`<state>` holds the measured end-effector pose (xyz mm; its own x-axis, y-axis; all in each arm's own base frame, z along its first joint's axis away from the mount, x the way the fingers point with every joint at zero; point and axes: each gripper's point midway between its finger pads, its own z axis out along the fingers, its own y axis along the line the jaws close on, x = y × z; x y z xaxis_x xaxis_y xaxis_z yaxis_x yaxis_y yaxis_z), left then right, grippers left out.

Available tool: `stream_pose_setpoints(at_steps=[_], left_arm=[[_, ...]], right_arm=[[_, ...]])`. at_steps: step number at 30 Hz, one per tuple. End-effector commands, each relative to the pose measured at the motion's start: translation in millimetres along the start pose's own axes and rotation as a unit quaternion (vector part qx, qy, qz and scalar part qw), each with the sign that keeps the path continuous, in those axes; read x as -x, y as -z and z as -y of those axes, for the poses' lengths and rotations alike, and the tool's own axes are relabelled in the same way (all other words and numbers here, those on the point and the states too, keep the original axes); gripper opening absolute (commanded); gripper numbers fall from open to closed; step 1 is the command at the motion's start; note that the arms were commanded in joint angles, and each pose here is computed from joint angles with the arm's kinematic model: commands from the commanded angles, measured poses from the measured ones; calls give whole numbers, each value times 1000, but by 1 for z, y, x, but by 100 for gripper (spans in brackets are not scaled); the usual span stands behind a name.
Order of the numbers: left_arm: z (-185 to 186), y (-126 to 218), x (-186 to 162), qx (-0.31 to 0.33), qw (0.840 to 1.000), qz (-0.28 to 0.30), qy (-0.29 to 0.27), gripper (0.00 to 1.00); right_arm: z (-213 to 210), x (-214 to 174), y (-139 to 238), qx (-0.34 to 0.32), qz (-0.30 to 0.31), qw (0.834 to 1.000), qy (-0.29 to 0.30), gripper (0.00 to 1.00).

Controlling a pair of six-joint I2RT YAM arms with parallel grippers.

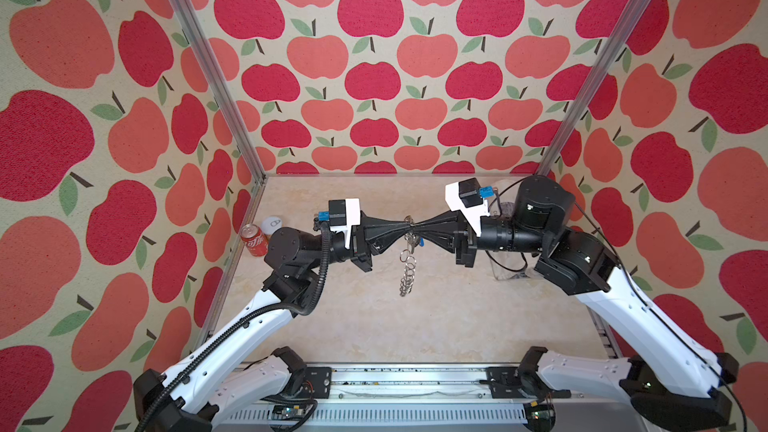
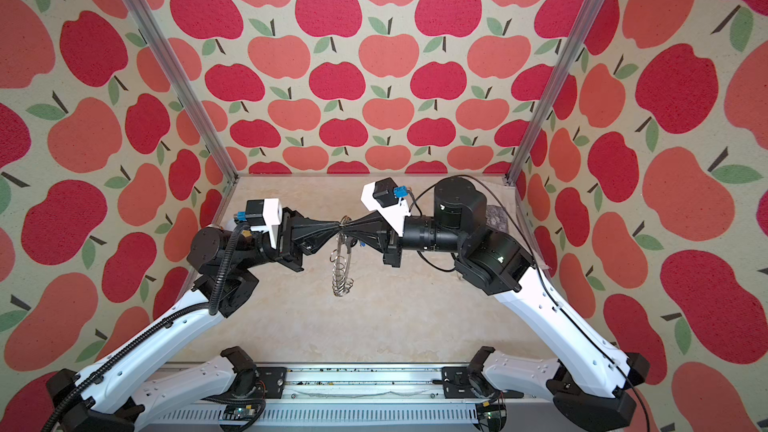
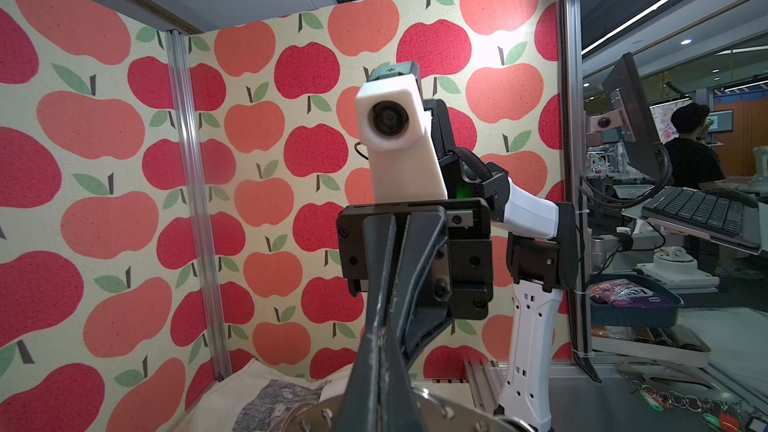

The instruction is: Put the keys on the keyring

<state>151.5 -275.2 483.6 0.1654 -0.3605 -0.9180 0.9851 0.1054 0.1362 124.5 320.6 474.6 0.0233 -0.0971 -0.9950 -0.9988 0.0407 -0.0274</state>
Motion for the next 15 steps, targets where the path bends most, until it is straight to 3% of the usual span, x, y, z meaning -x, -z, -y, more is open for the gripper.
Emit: stream_pose_setpoints(at_steps=[1, 7, 11, 15], left_arm=[[9, 1, 21, -15, 999, 27, -26, 0], [9, 1, 20, -13, 999, 25, -22, 0], [7, 2, 12, -5, 1000, -2, -5, 0], [2, 5, -1, 20, 998, -60, 18, 35]], right_arm=[[-3, 1, 0, 9, 5, 1000, -7, 1], [-4, -2, -1, 14, -2, 1000, -6, 0], [-3, -8, 6, 0, -39, 999, 7, 0], [-3, -18, 14, -8, -99, 995, 13, 0]])
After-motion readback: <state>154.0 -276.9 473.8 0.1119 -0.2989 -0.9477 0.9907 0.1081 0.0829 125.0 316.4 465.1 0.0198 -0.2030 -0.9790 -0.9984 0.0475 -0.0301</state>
